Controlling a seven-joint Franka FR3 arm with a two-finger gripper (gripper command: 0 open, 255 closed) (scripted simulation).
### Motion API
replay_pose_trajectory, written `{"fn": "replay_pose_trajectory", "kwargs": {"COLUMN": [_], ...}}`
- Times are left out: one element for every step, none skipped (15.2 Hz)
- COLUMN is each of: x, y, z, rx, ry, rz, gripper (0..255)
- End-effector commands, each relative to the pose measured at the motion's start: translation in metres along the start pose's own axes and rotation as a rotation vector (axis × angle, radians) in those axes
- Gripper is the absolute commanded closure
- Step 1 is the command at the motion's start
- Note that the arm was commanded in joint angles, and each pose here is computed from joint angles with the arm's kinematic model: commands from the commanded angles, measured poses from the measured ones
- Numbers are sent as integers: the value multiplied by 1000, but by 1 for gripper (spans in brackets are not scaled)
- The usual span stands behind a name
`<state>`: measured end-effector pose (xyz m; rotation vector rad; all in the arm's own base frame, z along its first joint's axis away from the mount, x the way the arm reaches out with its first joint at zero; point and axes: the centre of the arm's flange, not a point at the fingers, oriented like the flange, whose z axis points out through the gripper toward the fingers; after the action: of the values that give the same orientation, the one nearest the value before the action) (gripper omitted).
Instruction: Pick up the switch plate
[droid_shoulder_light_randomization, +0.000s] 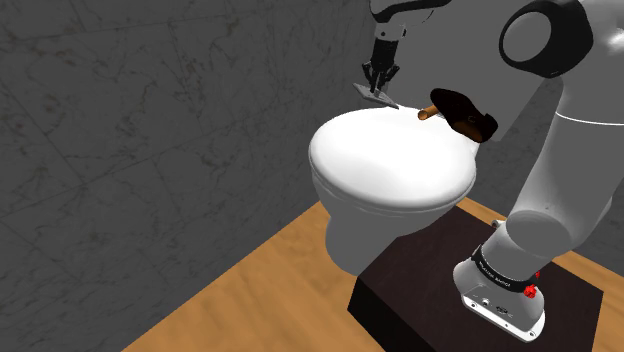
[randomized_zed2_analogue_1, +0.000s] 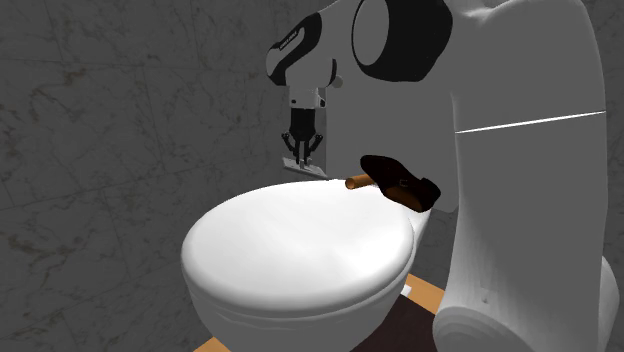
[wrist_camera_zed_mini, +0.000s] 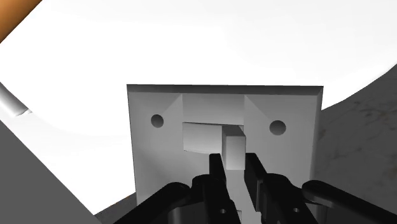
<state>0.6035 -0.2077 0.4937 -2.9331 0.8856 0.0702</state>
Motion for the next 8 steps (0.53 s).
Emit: {"fn": "replay_pose_trajectory", "kwargs": {"x": [0,-1,-1,-1,-2,-2,-2,-3], "y": [0,-1,-1,-1,-2,-2,-2,-3], "z": [-5,-10,-15,-21,-26,-31,-36,-42], "rx": [0,0,0,0,0,0,0,0], "ry": [-1,-1,-1,-1,-1,-1,-1,-1], "rz": [0,0,0,0,0,0,0,0], "gripper": [255,255,255,255,255,255,255,255]}}
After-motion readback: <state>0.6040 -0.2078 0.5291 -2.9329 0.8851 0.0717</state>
